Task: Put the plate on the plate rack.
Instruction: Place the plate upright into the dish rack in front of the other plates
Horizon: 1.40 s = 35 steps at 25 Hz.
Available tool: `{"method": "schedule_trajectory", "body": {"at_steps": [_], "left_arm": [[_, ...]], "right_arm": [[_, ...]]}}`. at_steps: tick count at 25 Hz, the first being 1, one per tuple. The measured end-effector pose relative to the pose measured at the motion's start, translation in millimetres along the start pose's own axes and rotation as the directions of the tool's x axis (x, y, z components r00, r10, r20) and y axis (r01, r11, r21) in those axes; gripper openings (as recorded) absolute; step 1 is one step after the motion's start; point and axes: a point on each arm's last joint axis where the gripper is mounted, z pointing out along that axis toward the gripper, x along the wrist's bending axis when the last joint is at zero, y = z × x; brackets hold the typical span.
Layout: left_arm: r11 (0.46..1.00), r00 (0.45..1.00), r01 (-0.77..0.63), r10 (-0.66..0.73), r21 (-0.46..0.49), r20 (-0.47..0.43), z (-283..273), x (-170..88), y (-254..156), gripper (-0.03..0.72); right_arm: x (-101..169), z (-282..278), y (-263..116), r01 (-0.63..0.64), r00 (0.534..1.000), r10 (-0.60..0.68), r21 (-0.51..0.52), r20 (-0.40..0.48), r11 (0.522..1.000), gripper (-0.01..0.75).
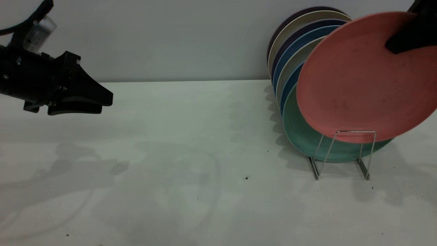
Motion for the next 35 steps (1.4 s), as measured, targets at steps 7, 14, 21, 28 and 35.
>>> {"method": "schedule_trajectory", "body": {"at_steps": [7,14,21,28,35], "left_arm": [[1.0,1.0,-0.002,0.002,0.0,-0.002,0.0,0.2,0.0,0.337],[1.0,1.0,-0.001,0.001,-0.001,-0.006,0.0,0.6,0.1,0.337],[0.998,0.987,0.012,-0.004,0.054,-0.158,-8.6,11.3,1.4,0.337],[0.975,0.919,0.058,0.03,0.213,-0.392,-54.8,2.7,21.7,0.337],[0.961,0.699,0.137,0.078,0.24,-0.711,-128.6,-19.5,30.4,0.337]], "right_arm": [[3.5,0.9,2.4,-0.009,0.999,0.007,-0.03,-0.043,0.999,0.159],[8.3,0.1,9.4,-0.075,0.993,0.065,-0.1,-0.103,0.992,0.393],[9.4,-5.4,16.1,-0.553,0.826,0.536,-0.068,-0.175,0.83,0.417],[22.0,-10.9,15.8,-0.905,0.344,0.915,0.187,-0.211,0.383,0.417],[30.6,-32.7,9.9,-0.885,0.327,0.943,0.329,-0.062,0.329,0.417]]}}
